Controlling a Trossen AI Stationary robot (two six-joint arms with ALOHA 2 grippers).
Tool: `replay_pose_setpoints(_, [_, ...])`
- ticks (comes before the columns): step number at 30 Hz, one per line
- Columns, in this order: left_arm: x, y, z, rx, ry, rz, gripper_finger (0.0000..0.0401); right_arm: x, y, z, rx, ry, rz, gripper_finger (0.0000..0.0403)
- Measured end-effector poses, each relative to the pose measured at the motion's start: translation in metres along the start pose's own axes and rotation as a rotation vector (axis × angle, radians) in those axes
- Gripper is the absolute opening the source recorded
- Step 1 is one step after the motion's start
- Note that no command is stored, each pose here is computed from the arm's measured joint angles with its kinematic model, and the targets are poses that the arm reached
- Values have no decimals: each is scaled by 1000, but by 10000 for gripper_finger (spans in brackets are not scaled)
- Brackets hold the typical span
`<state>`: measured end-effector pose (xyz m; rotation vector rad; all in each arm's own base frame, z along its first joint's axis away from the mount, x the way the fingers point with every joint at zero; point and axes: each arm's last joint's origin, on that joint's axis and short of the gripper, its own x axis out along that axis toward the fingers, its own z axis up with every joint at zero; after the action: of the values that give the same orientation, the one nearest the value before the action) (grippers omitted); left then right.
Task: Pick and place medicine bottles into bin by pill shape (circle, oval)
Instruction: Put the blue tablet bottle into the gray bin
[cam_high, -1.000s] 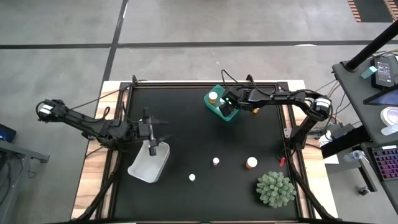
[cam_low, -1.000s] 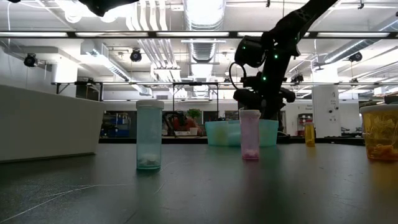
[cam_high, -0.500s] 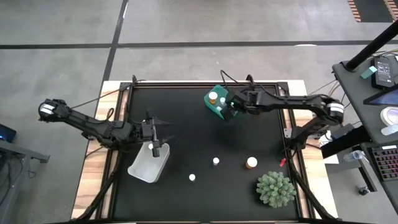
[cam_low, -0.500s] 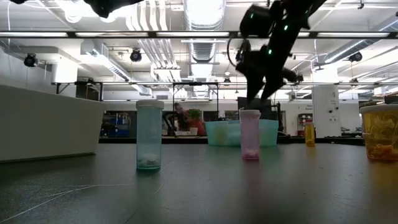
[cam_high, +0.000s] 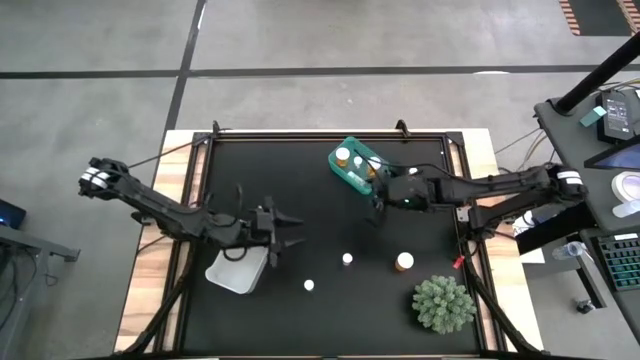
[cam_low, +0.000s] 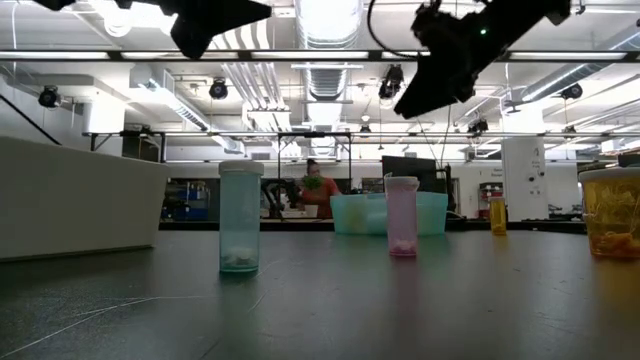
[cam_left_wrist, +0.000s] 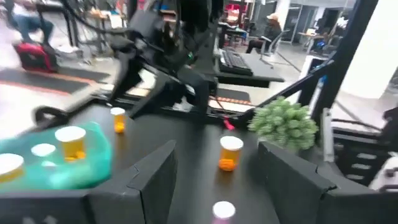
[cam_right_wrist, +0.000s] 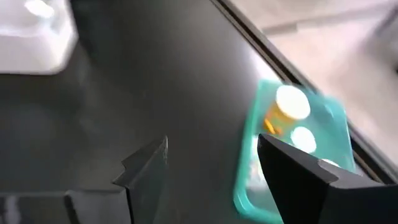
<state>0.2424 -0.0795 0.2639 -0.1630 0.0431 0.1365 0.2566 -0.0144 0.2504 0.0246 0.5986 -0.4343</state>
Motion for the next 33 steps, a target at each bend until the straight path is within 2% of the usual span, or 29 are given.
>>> replay_pose_setpoints(3, [11, -13, 1, -46, 39, -15, 205, -6, 3, -5, -53, -120, 70, 240])
replay_pose_setpoints(8, [25, -38, 11, -53, 159, -29, 205, -15, 3, -7, -120, -363, 226, 240])
replay_pose_setpoints(11, [33, -51, 17, -61, 245, -18, 205, -24, 1, -4, -125, -456, 237, 240])
replay_pose_setpoints(20, [56, -85, 21, -116, 648, 21, 205, -54, -11, 6, -163, -579, 217, 240])
replay_pose_setpoints(27, [69, -103, 18, -98, 900, -37, 205, -73, -19, 6, -146, -640, 213, 240])
replay_pose_setpoints(31, [62, -106, 13, -102, 1071, 43, 205, -73, -19, 3, -159, -638, 209, 240])
replay_pose_setpoints(33, [60, -109, 10, -156, 1118, 73, 205, -71, -19, 2, -165, -631, 207, 240])
